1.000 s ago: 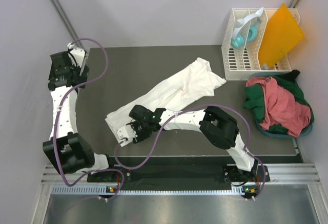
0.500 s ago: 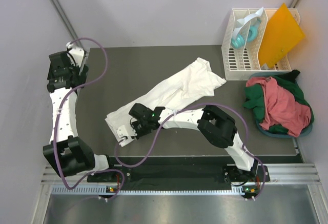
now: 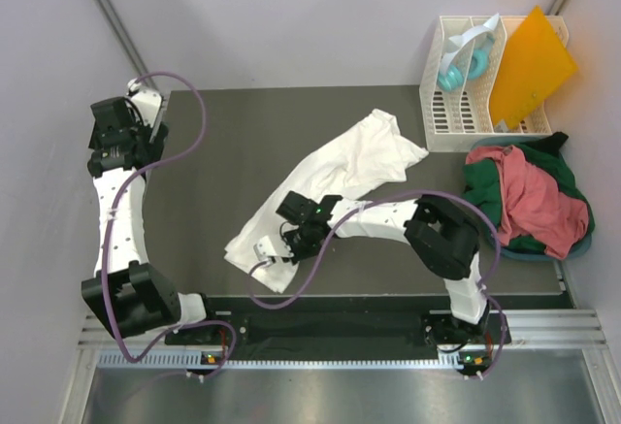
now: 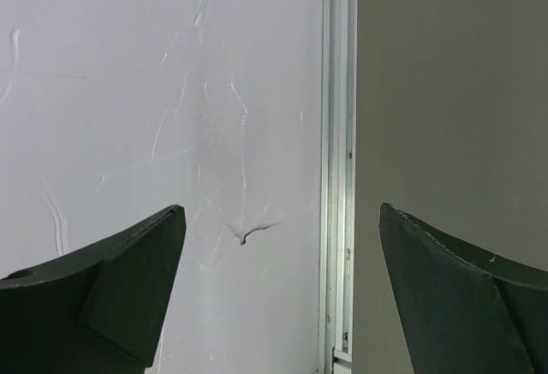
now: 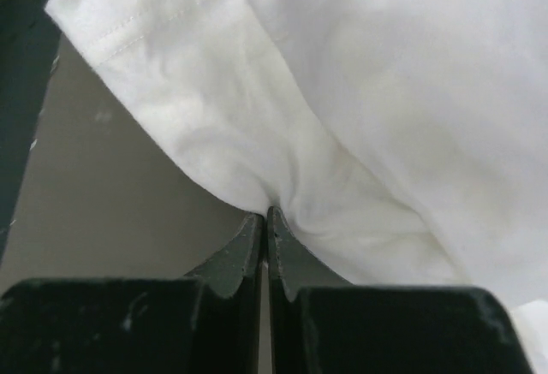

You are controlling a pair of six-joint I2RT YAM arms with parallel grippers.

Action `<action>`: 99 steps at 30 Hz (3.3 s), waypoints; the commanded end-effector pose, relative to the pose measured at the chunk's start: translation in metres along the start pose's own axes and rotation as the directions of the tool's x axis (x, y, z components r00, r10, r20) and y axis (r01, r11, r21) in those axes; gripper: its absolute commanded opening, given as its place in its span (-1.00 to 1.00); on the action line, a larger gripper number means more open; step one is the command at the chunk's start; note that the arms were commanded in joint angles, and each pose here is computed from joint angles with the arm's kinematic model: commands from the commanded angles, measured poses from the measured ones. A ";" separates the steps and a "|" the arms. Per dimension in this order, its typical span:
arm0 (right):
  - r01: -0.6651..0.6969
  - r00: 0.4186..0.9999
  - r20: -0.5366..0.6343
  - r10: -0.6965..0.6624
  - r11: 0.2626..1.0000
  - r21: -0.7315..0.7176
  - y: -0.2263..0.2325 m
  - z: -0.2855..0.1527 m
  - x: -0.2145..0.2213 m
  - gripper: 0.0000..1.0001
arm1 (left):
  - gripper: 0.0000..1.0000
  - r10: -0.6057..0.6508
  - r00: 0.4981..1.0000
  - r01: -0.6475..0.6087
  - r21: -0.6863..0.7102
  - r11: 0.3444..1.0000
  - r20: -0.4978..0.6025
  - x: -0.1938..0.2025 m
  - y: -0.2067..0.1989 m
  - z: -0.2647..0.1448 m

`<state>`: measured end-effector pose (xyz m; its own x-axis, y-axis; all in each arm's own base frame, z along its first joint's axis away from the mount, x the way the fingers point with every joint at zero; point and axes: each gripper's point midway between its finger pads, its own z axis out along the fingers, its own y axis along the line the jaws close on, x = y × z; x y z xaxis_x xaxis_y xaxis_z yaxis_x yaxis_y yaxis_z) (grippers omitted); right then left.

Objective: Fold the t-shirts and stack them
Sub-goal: Rotate the tshirt 80 degrees

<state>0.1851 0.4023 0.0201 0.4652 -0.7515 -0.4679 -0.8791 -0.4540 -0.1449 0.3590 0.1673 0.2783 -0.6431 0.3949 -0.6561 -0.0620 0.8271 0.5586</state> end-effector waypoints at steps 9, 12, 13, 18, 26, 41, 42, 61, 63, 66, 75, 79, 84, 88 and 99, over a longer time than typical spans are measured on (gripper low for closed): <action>-0.163 0.986 -0.066 0.152 0.963 -0.214 0.099 -0.039 0.030 -1.00 | 0.98 0.007 0.992 -0.025 0.144 0.989 0.129 -0.036 -0.017 0.001; -0.174 0.984 -0.070 0.162 0.957 -0.230 0.110 -0.043 0.032 -1.00 | 0.98 0.028 0.991 -0.057 0.217 0.974 0.133 -0.035 -0.036 0.003; -0.179 0.983 -0.072 0.166 0.957 -0.229 0.112 -0.044 0.033 -1.00 | 0.98 0.034 0.992 -0.065 0.246 0.967 0.125 -0.030 -0.043 0.004; -0.173 0.985 -0.050 0.166 0.967 -0.188 0.105 -0.055 0.031 0.99 | 0.98 0.036 0.988 -0.094 0.403 0.910 0.149 -0.020 -0.086 0.004; -0.365 0.922 0.126 0.367 0.930 -0.039 0.036 -0.123 -0.014 0.99 | 0.98 -0.005 0.985 -0.117 0.679 0.725 0.175 -0.029 -0.185 -0.006; -0.788 0.615 0.360 0.702 0.564 0.246 -0.105 -0.325 0.105 0.99 | 0.98 -0.181 0.981 0.115 0.968 0.223 -0.075 -0.115 -0.417 0.040; -0.789 0.614 0.366 0.700 0.557 0.259 -0.104 -0.334 0.111 1.00 | 0.98 -0.195 0.980 0.090 0.974 0.209 -0.049 -0.131 -0.424 0.037; -0.776 0.615 0.354 0.704 0.461 0.431 -0.100 -0.386 0.156 1.00 | 0.98 -0.302 0.948 0.065 0.990 -0.125 -0.101 -0.186 -0.558 0.045; -0.782 0.610 0.365 0.704 0.458 0.423 -0.101 -0.386 0.155 0.99 | 0.98 -0.290 0.949 0.083 0.987 -0.141 -0.122 -0.180 -0.569 0.043; -0.786 0.607 0.368 0.705 0.461 0.412 -0.101 -0.384 0.153 0.93 | 0.98 -0.274 0.953 0.090 0.985 -0.148 -0.129 -0.172 -0.580 0.041; -0.784 0.611 0.374 0.698 0.466 0.411 -0.102 -0.385 0.152 0.28 | 0.98 -0.258 0.959 0.089 0.988 -0.129 -0.120 -0.163 -0.597 0.039; -0.781 0.614 0.377 0.693 0.464 0.418 -0.104 -0.387 0.151 0.10 | 0.98 -0.236 0.963 0.114 0.990 -0.085 -0.131 -0.156 -0.603 0.041; -0.780 0.616 0.387 0.686 0.463 0.422 -0.107 -0.390 0.149 0.04 | 0.63 -0.223 0.945 0.212 0.968 -0.136 -0.238 -0.149 -0.609 0.037; -0.776 0.623 0.388 0.679 0.473 0.418 -0.110 -0.387 0.144 -0.07 | -0.68 -0.217 0.944 0.225 0.965 -0.132 -0.249 -0.146 -0.614 0.034; -0.771 0.630 0.380 0.677 0.491 0.405 -0.107 -0.382 0.137 -0.11 | -1.00 -0.285 0.918 0.297 0.954 0.035 -0.275 -0.157 -0.599 0.066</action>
<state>0.3894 0.1588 0.2760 -0.4020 -0.6174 -0.6762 -0.8245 0.5653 -0.0260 0.5328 -0.3807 0.0365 -0.7526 0.0569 -0.6560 0.6253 0.3740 -0.6849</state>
